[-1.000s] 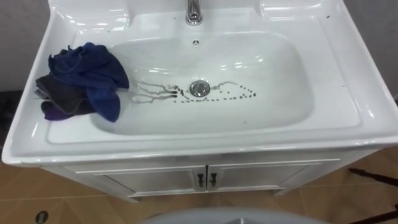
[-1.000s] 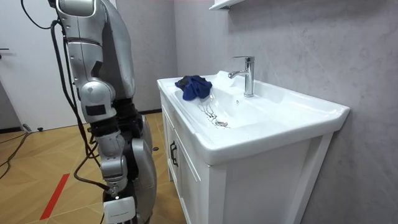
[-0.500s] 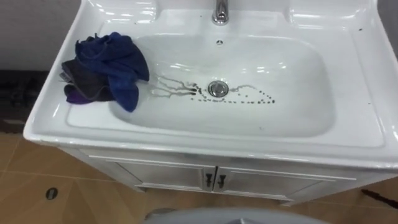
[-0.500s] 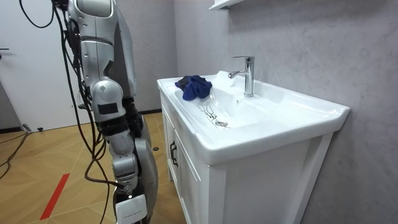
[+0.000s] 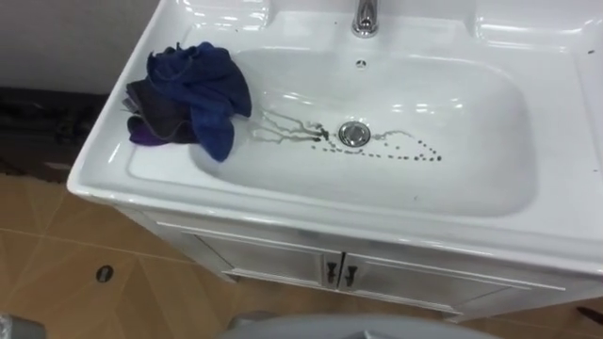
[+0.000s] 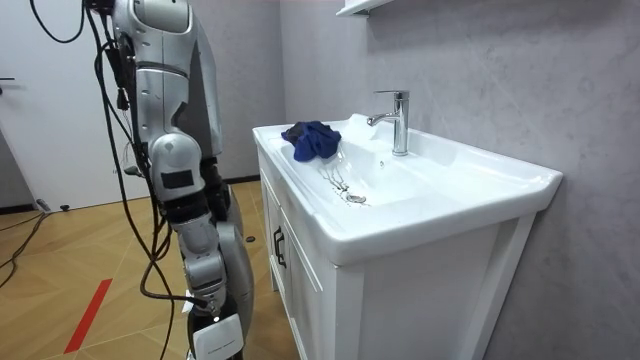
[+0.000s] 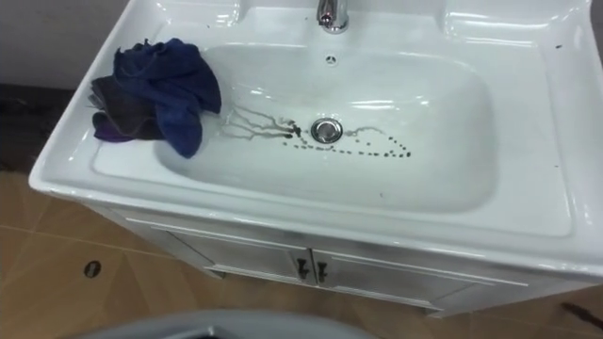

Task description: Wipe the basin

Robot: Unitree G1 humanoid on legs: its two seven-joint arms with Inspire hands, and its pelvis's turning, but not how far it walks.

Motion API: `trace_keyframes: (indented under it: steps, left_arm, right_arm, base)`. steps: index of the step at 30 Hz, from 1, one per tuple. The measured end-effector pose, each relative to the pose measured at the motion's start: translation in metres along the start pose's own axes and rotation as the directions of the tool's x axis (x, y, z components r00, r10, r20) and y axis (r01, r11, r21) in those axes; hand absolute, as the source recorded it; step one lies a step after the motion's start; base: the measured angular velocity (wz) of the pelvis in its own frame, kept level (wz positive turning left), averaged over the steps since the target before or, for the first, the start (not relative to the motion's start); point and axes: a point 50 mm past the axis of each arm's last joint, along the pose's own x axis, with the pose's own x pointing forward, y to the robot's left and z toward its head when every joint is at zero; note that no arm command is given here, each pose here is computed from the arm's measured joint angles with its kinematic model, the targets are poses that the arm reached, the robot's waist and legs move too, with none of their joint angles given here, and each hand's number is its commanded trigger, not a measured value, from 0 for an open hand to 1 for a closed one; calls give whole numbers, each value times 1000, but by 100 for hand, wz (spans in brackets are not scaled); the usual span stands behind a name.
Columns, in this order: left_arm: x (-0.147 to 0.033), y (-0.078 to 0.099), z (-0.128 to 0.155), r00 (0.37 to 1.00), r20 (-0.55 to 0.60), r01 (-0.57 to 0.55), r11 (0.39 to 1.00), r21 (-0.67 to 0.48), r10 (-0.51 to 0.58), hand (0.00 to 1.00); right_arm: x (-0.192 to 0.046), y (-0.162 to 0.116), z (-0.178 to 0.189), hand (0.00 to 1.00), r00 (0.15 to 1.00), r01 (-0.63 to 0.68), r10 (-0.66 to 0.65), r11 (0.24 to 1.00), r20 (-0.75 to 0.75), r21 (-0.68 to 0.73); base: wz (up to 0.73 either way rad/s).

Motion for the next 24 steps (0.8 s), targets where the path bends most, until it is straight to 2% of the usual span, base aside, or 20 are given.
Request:
trace_keyframes:
  steps: [5,10,16,21,24]
  left_arm:
    - [-9,-16,45,975,217,72,995,-71,-55,0]
    - [-22,-25,75,938,338,131,979,-156,-71,0]
    - [-34,-29,96,887,453,187,965,-182,-86,0]
    - [-43,-31,107,864,490,249,944,-215,-116,0]
    - [-53,-38,108,829,530,312,934,-175,-178,0]
  right_arm:
    - [0,0,2,0,1000,-1,1,1000,5,-23]
    - [0,0,2,0,1000,3,-3,999,16,-32]
    - [0,3,4,0,999,-6,7,1000,37,-29]
    - [0,5,1,0,999,-35,35,999,41,8]
    - [0,6,3,0,997,-56,56,998,45,3]
  base:
    - [0]
    - [1]
    - [-5]
    - [0]
    - [-2]
